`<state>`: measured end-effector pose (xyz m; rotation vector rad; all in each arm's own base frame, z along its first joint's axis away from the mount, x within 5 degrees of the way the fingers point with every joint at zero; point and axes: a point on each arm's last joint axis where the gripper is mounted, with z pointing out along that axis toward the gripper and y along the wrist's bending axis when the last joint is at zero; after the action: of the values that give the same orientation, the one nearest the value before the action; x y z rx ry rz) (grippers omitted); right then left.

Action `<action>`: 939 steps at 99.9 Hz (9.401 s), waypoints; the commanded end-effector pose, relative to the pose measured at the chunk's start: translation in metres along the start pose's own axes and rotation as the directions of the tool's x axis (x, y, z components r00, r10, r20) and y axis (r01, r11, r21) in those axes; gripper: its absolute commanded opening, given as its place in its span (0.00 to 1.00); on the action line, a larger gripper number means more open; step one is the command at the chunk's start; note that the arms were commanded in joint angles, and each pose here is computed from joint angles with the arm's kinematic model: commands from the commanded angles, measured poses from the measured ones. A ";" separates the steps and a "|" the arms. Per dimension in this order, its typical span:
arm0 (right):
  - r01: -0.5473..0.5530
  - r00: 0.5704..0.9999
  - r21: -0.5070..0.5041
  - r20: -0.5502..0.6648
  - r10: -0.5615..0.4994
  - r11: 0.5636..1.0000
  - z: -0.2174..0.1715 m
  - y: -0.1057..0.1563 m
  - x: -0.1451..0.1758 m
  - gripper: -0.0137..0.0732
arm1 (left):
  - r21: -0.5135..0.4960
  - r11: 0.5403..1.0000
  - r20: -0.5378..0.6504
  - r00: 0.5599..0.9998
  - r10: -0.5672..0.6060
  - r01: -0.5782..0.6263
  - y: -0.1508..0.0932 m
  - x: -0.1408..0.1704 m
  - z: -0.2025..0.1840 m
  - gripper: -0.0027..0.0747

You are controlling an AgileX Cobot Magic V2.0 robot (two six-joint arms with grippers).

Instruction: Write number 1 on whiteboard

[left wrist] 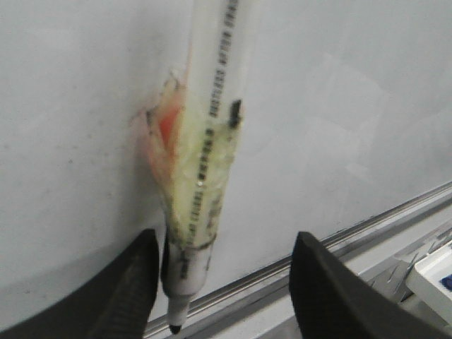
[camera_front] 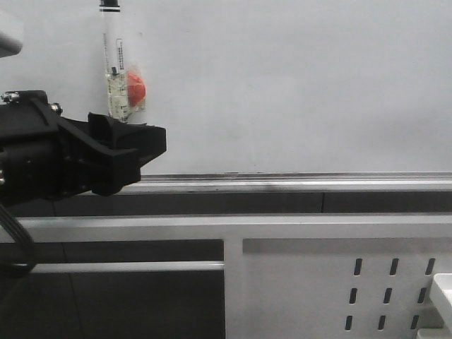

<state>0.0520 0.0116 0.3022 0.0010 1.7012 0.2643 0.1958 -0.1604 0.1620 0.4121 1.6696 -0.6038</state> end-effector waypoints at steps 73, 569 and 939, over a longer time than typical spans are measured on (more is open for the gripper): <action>0.209 0.944 -0.331 -0.178 -0.278 0.920 0.015 0.023 0.000 0.08 | 0.219 0.971 0.133 0.989 0.067 -0.095 -0.020 -0.010 -0.016 0.01; 0.321 0.944 -0.428 0.076 -0.320 0.845 0.117 0.092 -0.027 0.07 | -0.087 0.956 0.163 0.943 0.290 -0.279 0.004 -0.112 -0.143 0.01; 0.378 0.751 -0.744 -0.101 -0.652 0.551 0.127 0.181 -0.053 0.07 | 0.372 0.724 0.129 0.804 0.580 -0.581 -0.037 -0.087 -0.052 0.01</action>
<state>0.1584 0.2039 0.3466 -1.2598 1.8873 0.4222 0.1486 -0.1488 0.2417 1.2721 1.3499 -0.3810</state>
